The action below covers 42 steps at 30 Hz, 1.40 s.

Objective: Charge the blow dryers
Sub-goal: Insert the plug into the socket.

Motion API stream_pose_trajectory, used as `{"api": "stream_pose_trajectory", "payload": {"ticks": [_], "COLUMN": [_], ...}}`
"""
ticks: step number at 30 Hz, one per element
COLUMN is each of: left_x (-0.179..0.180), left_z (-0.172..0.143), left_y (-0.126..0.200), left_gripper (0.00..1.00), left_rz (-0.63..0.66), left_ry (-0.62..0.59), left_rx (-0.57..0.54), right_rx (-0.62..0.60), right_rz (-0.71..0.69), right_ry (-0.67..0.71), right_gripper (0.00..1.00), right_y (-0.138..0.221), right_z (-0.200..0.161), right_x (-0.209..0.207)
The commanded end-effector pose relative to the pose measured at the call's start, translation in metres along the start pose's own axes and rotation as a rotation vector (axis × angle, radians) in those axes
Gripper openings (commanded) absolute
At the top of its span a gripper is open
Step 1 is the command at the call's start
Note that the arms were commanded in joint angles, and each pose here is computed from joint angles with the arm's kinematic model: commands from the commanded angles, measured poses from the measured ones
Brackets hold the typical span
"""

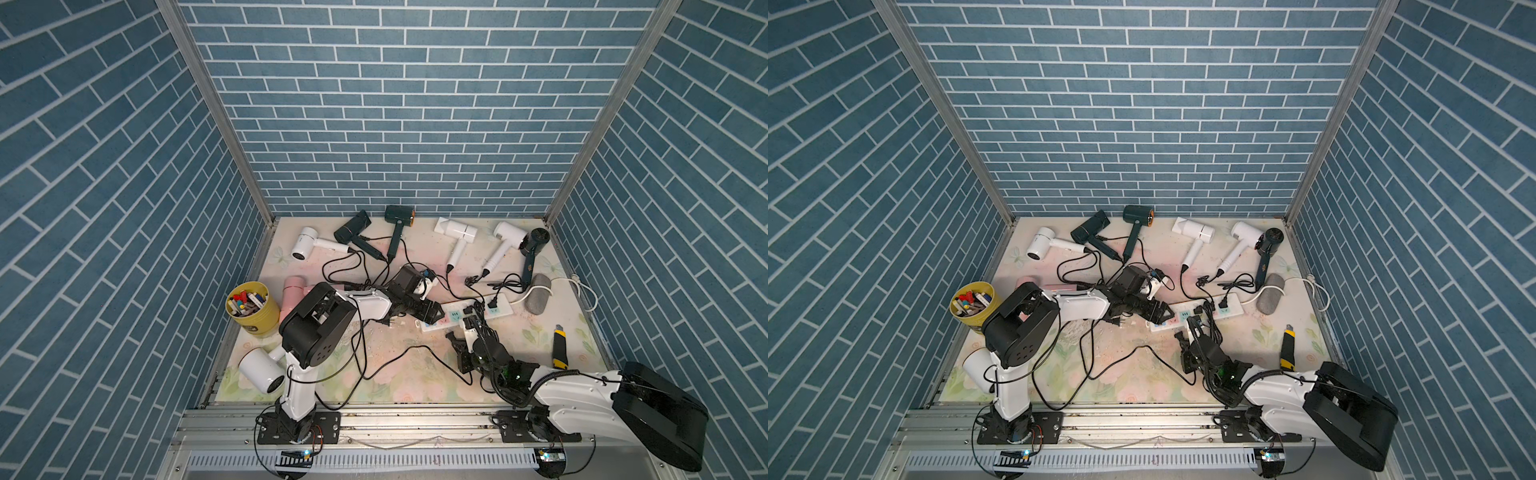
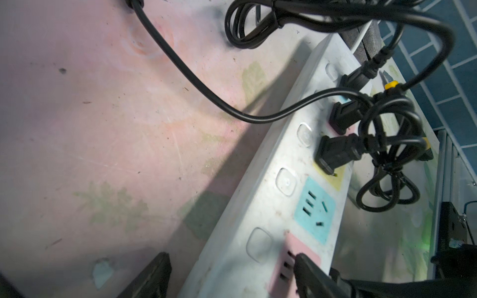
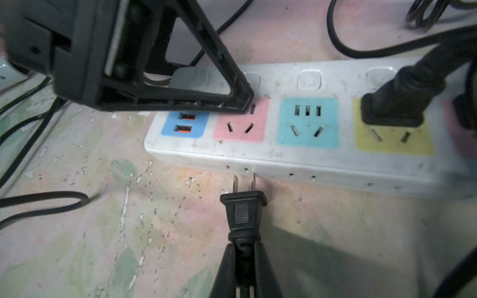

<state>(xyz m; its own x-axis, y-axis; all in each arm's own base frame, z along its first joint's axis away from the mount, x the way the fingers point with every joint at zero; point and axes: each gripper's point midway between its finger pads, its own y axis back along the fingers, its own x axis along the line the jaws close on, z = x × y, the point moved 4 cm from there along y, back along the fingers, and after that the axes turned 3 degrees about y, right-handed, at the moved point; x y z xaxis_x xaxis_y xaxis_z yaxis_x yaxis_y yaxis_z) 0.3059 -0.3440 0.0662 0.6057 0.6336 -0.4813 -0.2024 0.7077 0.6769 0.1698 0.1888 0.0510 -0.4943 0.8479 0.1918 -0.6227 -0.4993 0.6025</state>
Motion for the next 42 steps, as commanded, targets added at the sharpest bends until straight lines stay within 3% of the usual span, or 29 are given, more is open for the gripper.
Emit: {"api": "stream_pose_trajectory", "payload": {"ticks": [1, 22, 42], "left_x": [0.003, 0.000, -0.003], "left_z": [-0.028, -0.032, -0.042], "left_y": [-0.003, -0.011, -0.011], "left_gripper": [0.79, 0.79, 0.79], "left_rz": [0.016, 0.010, 0.003], "left_ry": [0.047, 0.046, 0.038], "left_rx": [0.086, 0.099, 0.116], "right_rx": [-0.038, -0.135, -0.101], "right_rz": [0.009, 0.040, -0.032], "right_ry": [-0.037, -0.048, -0.082], "right_gripper": [0.00, 0.00, 0.00], "right_y": [-0.002, 0.007, -0.016], "right_z": [0.004, 0.023, 0.017], "right_x": [0.002, 0.006, 0.002]}}
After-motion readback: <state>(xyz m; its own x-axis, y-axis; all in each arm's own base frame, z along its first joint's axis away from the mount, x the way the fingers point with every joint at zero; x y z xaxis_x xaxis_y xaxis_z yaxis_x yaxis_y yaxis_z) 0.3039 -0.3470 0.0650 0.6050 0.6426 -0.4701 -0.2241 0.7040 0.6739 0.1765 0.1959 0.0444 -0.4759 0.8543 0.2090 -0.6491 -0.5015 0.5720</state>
